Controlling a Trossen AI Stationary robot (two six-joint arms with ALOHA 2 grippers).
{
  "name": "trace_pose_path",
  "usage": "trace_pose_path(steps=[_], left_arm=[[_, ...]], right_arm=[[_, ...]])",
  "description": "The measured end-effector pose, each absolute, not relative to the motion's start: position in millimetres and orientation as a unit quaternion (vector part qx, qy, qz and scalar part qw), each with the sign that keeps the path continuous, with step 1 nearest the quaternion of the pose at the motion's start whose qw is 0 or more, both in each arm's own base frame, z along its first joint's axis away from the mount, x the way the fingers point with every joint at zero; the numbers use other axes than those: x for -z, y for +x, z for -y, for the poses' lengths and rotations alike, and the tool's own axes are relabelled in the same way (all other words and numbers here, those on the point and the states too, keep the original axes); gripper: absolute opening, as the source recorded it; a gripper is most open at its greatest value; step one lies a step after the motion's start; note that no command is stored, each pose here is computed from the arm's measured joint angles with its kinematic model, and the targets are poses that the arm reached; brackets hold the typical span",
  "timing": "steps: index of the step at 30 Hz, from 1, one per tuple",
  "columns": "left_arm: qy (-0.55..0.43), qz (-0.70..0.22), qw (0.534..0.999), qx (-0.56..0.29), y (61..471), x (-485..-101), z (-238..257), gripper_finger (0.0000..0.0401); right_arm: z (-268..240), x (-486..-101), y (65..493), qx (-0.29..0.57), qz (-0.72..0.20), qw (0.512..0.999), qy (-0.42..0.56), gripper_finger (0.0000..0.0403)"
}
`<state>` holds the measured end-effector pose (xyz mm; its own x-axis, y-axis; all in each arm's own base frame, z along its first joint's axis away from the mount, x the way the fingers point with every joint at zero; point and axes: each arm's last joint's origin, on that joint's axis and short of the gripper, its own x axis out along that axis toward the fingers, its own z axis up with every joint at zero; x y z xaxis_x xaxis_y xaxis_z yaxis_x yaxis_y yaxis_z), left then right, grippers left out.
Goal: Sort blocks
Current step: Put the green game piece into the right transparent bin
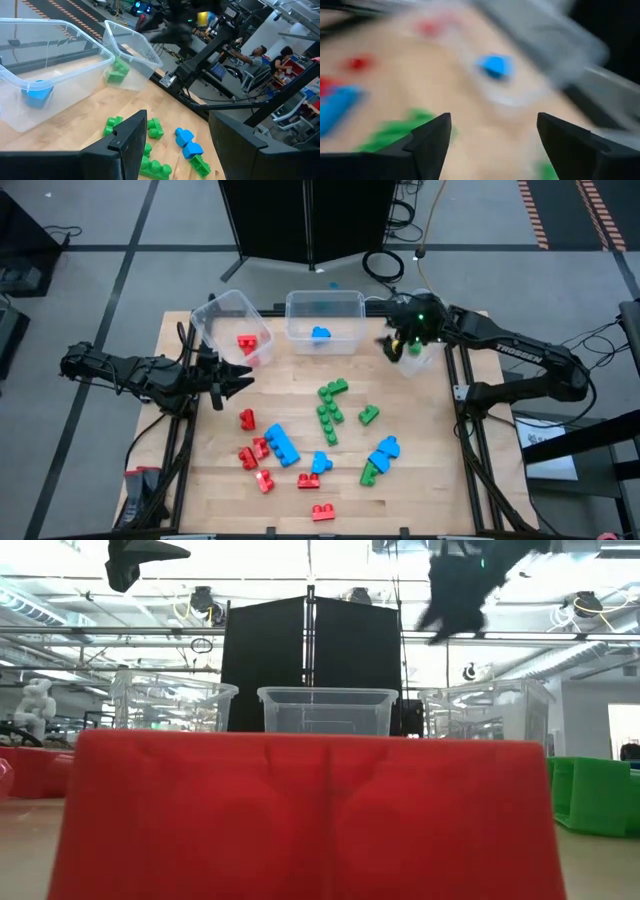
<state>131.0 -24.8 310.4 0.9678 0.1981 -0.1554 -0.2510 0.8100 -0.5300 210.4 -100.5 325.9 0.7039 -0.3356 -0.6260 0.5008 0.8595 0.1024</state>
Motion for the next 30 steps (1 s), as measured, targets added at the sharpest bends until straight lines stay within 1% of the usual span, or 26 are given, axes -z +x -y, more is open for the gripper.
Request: trace_pose_path(steps=[2, 3, 8, 13, 17, 25, 27, 30], left_arm=[[-0.285, -0.046, 0.95, -0.118, 131.0, -310.4, 24.8, 0.0209], [-0.285, -0.047, 0.95, -0.118, 131.0, -310.4, 24.8, 0.0209], [-0.283, -0.049, 0.95, -0.119, 131.0, -309.9, 24.8, 0.0209], [-0.283, -0.049, 0.95, -0.119, 130.9, -309.9, 24.8, 0.0209], [-0.283, -0.049, 0.95, -0.119, 130.9, -309.8, 24.8, 0.0209], [-0.283, -0.05, 0.95, -0.119, 130.9, -309.7, 24.8, 0.0209], [-0.283, -0.05, 0.95, -0.119, 130.9, -309.7, 24.8, 0.0209], [-0.283, -0.051, 0.95, -0.12, 130.9, -309.5, 24.8, 0.0209]], right_arm=[[87.5, -329.4, 219.9, 0.152, -0.293, 0.934, 0.133, 0.0287], [80.6, -328.7, 224.9, 0.129, -0.295, 0.938, 0.127, 0.0286], [51.5, -303.7, 253.6, 0.056, -0.363, 0.926, 0.088, 0.0286], [28.1, -262.1, 286.6, -0.002, -0.442, 0.896, 0.037, 0.0286], [12.9, -231.4, 303.4, -0.038, -0.492, 0.87, 0.016, 0.0286], [-18.5, -189.3, 309.5, -0.132, -0.578, 0.804, -0.058, 0.0286], [-20.9, -180.6, 310.0, -0.138, -0.594, 0.789, -0.077, 0.0286], [-21.7, -168.6, 312.6, -0.112, -0.614, 0.772, -0.121, 0.0286]])
